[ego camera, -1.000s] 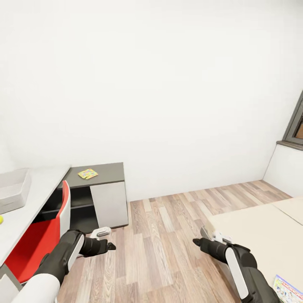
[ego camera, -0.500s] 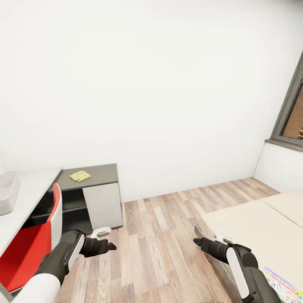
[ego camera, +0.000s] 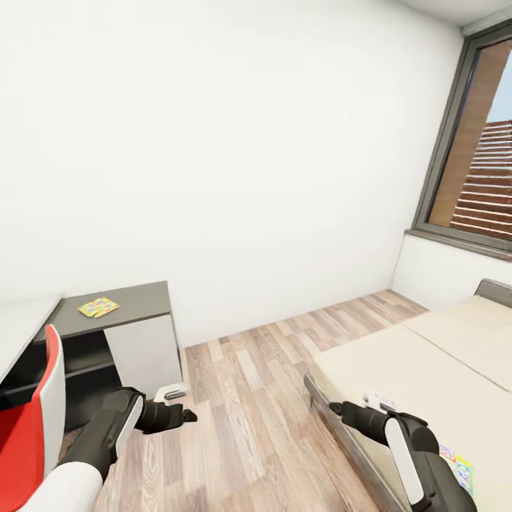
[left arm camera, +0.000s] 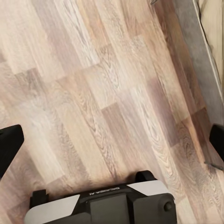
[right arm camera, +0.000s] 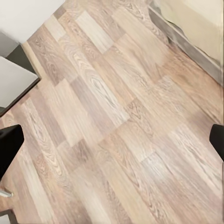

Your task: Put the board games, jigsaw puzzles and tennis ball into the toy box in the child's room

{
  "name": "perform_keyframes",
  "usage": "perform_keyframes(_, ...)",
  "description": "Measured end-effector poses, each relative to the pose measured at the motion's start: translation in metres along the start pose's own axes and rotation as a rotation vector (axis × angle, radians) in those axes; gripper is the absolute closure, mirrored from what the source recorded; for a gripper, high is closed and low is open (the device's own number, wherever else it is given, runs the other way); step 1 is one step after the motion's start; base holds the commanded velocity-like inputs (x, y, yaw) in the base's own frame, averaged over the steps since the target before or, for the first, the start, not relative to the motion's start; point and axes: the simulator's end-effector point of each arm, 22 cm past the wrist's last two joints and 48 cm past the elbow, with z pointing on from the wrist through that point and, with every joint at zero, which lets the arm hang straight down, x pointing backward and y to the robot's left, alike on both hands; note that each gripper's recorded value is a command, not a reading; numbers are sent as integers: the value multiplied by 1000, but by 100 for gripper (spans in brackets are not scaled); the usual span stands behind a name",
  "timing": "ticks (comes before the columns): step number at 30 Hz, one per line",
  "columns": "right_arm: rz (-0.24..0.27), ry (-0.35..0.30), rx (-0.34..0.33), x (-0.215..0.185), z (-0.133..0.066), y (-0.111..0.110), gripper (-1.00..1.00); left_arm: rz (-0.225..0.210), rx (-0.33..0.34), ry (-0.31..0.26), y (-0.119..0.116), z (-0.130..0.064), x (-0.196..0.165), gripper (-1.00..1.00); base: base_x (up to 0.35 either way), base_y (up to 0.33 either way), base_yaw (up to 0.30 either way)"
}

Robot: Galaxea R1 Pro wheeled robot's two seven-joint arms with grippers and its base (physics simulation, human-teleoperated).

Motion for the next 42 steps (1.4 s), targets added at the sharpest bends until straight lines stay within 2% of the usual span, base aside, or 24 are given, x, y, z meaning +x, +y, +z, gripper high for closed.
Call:
perform_keyframes(17, 119, -37, 47, -11, -9, -43, -100, 3, 2, -4, 0, -1, -1, -100, 26, 0, -280)
perform_keyframes(27, 250, -62, 100, -12, -18, -89, -100, 5, 46, -4, -9, -1, -1, -100, 201, 0, -280)
perform_keyframes(42, 331, -35, 134, 7, -15, -117, -100, 3, 49, 2, -8, 2, 1, -100, 26, 3, -279)
